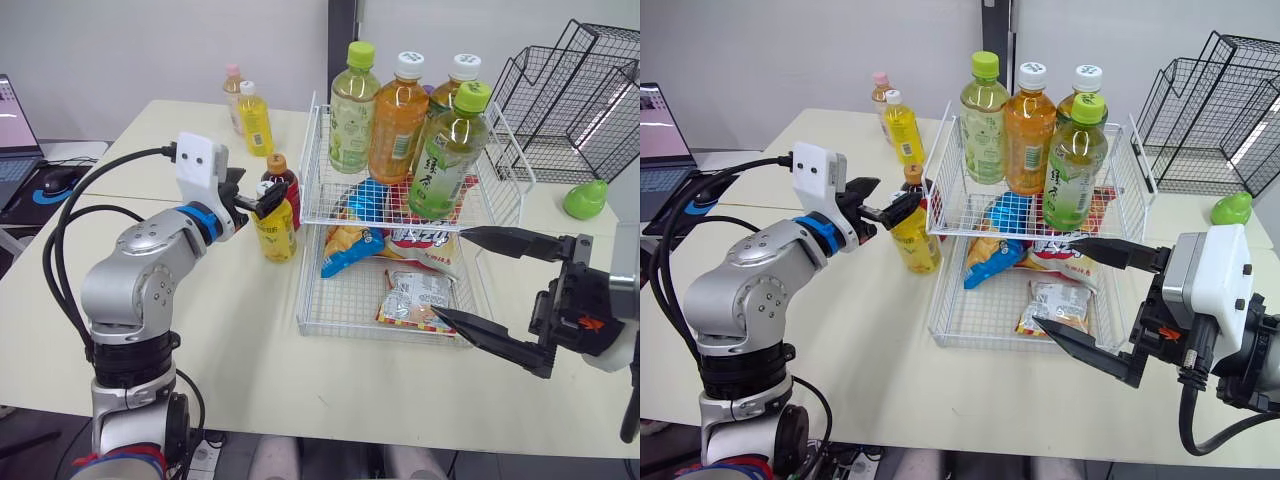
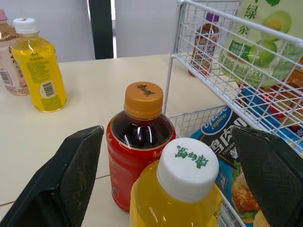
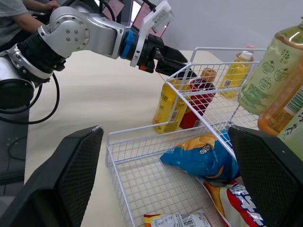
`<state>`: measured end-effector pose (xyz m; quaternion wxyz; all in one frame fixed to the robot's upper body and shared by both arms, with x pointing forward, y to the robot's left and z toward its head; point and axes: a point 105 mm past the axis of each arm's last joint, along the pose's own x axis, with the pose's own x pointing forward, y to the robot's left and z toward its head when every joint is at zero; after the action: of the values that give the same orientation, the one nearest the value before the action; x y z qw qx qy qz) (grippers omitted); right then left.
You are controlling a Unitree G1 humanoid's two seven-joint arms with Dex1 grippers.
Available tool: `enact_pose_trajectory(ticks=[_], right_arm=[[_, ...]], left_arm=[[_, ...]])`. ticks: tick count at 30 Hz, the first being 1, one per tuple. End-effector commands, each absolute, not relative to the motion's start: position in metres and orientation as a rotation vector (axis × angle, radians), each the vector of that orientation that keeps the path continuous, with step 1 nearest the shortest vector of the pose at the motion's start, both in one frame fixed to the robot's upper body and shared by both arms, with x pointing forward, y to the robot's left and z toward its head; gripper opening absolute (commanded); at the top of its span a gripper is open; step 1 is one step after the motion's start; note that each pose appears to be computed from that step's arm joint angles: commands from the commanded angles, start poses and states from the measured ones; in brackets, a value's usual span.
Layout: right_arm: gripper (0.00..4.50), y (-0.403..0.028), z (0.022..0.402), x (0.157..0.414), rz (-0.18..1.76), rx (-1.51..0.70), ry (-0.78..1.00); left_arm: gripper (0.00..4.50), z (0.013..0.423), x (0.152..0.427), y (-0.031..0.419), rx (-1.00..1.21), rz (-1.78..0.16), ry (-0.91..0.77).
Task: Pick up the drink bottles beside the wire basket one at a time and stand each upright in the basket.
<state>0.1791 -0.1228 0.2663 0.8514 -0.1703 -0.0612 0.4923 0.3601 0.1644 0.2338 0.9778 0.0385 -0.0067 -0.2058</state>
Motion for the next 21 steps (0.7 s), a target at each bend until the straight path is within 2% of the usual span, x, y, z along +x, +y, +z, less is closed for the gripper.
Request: enact_pose_trajectory(ticks=[1, 6, 9, 18, 21], right_arm=[[4.50, -0.1246, 0.2752, 0.1776, 1.031, -0.369, -0.177], [4.50, -0.1246, 0.2754, 0.1765, 1.037, -0.369, -0.177], [4.50, -0.1244, 0.2753, 0.1761, 1.037, -0.368, -0.177], [4.50, -0.1246, 0.2758, 0.1755, 1.031, -0.368, -0.184], [4.50, -0.1248, 0.2758, 0.1755, 1.032, -0.367, -0.183]], left_arm=[[4.48, 0.2436, 0.3580, 0.1552, 0.104, -0.395, -0.069], [4.48, 0.2364, 0.3587, 0.1468, 0.079, -0.378, -0.049], [3.97, 0.2363, 0.3588, 0.1475, 0.080, -0.359, -0.057], [1.37, 0.2387, 0.3542, 0.1495, 0.103, -0.347, -0.081], [1.38, 0.2416, 0.3507, 0.1504, 0.122, -0.360, -0.095]])
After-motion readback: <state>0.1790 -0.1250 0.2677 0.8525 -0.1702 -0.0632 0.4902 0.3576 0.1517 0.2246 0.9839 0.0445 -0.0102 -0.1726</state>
